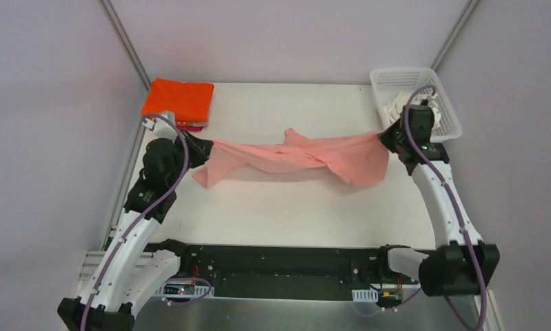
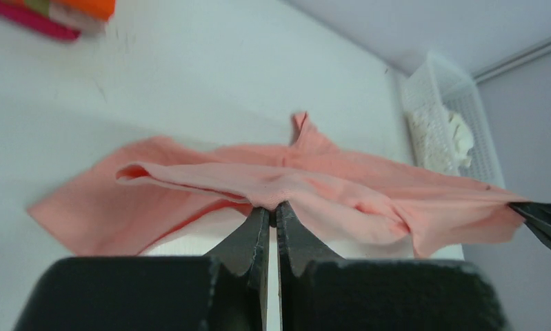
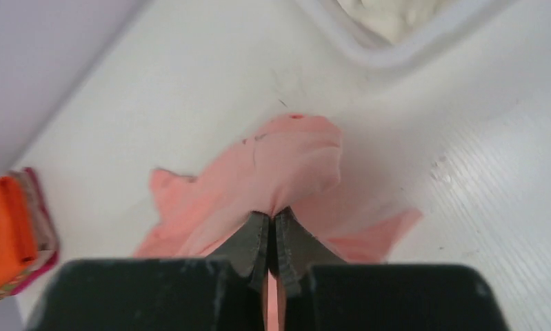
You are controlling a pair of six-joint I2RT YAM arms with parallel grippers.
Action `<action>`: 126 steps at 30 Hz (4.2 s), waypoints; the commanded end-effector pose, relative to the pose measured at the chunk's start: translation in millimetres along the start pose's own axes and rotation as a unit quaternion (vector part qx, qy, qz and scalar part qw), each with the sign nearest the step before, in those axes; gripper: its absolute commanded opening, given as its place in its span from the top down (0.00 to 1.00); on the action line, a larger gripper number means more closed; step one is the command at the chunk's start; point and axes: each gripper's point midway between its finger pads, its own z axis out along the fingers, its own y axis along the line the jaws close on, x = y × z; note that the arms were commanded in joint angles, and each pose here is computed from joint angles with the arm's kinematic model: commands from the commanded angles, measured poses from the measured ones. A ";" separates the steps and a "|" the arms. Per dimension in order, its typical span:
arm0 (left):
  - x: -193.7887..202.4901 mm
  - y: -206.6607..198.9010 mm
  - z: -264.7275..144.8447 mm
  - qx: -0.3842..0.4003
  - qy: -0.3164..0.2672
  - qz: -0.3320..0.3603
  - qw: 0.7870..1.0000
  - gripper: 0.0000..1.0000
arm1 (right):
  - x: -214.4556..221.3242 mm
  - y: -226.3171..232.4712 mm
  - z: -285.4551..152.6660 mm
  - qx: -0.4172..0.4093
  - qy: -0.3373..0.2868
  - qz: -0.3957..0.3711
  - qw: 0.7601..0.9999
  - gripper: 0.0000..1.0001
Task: Fold and stack the t-shirts
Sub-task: Flatten out the tshirt
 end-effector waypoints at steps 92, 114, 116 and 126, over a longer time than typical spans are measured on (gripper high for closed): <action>176.3 142.4 113.1 -0.286 0.350 -0.013 0.892 0.01 | 160.2 -6.6 71.3 0.069 0.184 -0.044 0.979 0.00; 86.0 116.9 59.8 -0.276 0.228 -0.041 0.933 0.01 | 65.7 13.7 -18.3 0.019 0.022 -0.011 1.000 0.00; 86.8 125.7 32.3 -0.302 0.211 -0.048 0.928 0.01 | 66.2 -6.2 -28.9 0.025 0.010 -0.003 1.000 0.00; 106.0 175.2 -30.2 -0.408 0.159 -0.087 0.895 0.01 | 69.2 -58.4 -53.3 0.043 -0.016 0.027 0.999 0.00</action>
